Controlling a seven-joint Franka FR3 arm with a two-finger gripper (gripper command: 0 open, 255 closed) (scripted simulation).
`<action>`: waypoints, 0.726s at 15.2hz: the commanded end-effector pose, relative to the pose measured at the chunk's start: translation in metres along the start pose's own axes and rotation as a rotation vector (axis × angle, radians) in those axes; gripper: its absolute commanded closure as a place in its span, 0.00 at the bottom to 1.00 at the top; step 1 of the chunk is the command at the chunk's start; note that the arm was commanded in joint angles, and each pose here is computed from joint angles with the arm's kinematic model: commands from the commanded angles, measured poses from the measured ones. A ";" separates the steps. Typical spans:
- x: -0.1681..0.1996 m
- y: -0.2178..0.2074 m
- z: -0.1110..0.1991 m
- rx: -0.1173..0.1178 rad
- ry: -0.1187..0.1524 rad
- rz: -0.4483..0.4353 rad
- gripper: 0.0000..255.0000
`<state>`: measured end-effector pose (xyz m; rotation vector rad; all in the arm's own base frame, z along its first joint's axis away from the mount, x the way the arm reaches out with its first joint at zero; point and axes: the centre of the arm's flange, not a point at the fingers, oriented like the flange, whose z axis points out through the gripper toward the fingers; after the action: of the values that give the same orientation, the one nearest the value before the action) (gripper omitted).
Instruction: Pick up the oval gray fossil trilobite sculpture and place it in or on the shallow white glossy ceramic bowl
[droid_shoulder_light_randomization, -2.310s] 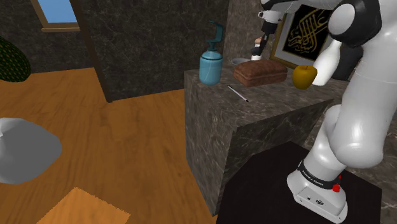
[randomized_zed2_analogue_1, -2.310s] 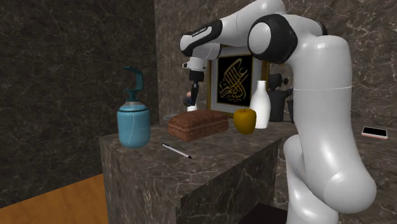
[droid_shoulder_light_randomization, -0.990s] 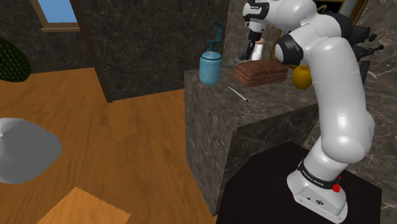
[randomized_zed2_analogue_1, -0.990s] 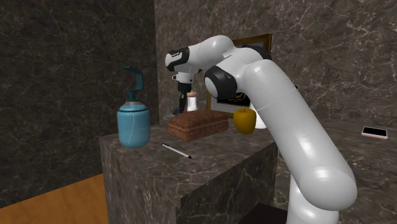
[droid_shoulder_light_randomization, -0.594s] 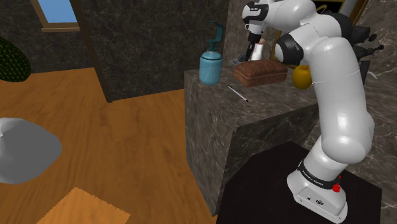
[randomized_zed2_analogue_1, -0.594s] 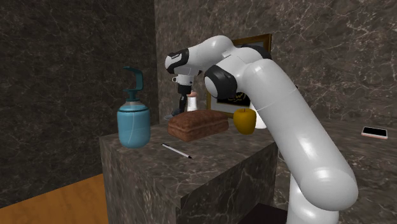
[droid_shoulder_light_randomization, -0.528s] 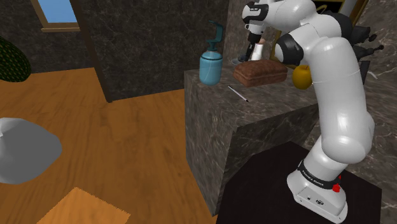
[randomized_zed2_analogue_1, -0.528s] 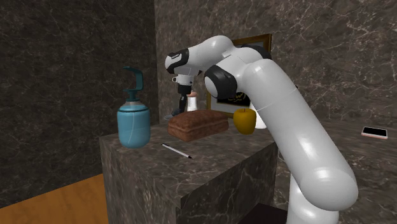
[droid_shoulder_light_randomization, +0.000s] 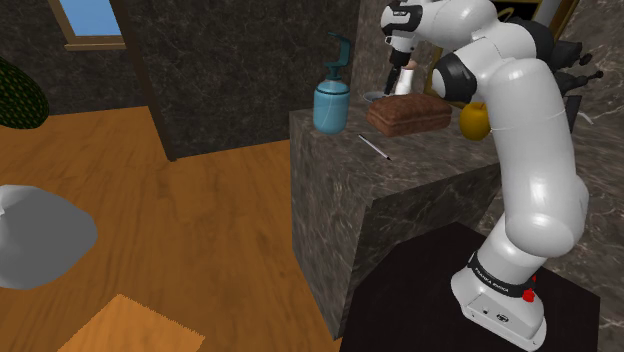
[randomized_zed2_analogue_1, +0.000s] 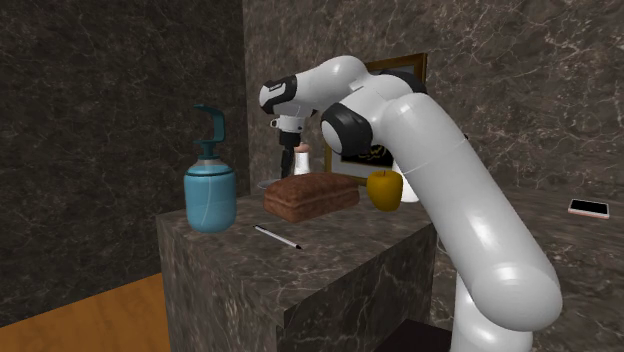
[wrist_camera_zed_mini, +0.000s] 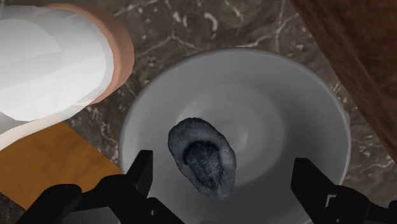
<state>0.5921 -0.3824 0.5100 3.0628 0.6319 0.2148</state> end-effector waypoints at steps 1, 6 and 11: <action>-0.002 0.000 -0.021 0.000 0.000 0.000 0.00; -0.002 0.000 -0.045 0.000 0.000 0.000 0.00; -0.002 0.000 -0.045 0.000 0.000 0.000 0.00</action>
<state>0.5843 -0.3837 0.5539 3.0629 0.6319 0.2147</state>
